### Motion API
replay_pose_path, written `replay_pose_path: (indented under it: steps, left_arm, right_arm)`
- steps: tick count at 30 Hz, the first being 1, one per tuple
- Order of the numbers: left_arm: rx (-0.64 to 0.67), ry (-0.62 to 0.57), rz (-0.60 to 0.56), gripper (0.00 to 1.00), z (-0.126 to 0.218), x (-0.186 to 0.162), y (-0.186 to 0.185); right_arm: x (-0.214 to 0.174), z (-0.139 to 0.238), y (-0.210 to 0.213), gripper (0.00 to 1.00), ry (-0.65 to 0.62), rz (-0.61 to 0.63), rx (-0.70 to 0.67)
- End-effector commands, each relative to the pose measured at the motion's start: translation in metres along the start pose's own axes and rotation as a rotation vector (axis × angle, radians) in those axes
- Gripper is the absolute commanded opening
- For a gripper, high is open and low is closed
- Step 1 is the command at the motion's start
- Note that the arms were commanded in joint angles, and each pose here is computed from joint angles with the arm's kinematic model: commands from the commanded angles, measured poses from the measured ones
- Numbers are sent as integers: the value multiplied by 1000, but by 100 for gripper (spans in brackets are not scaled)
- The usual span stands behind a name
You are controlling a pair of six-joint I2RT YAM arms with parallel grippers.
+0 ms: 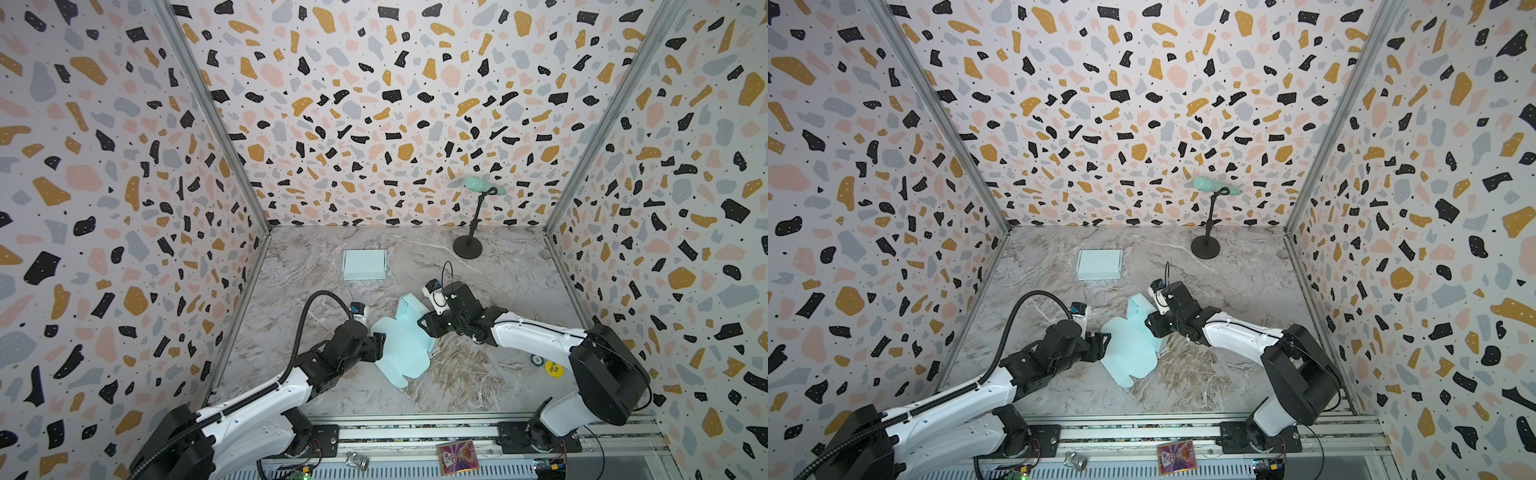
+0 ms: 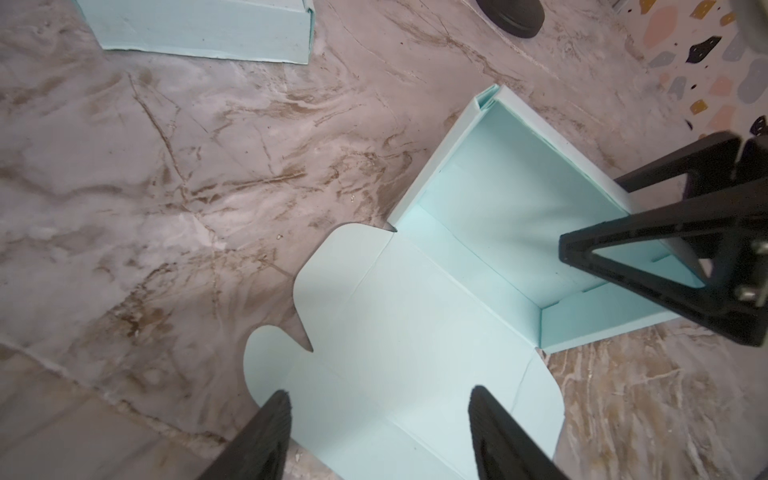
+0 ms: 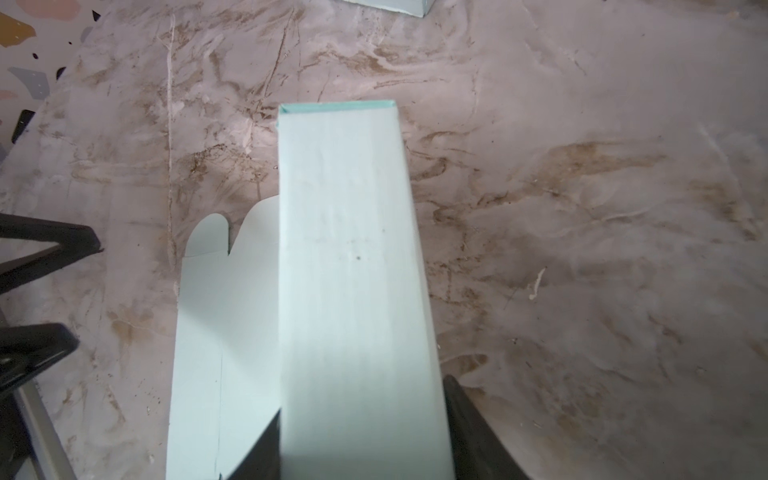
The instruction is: Fold the paper box
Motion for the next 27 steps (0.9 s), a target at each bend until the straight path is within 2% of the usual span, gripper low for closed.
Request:
replay_pose_path:
  steps: [1, 6, 17, 21, 27]
  left_arm:
    - [-11, 34, 68, 79, 4, 3, -5]
    - [-39, 49, 120, 87, 0, 1, -3]
    - [-129, 65, 251, 87, -10, 0, 2]
    - [-171, 91, 277, 85, -18, -2, -5]
    - [-209, 105, 343, 76, -31, -6, -9]
  right_arm:
    - [3, 7, -1, 49, -53, -51, 60]
    - [1, 13, -10, 49, -99, -106, 102]
    - [-7, 18, -25, 49, -166, -200, 181]
    - [-10, 20, -29, 49, -170, -207, 180]
    - [-14, 20, -33, 49, -170, -214, 176]
Point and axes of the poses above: each gripper's point midway between its finger pads, its own z axis back along the fingers, its own y axis along the line the jaws close on, x = y × z, the point moved 3 cm from there along z, back along the fingers, and after that the axes turned 13 degrees about z, right-handed, at the moved point
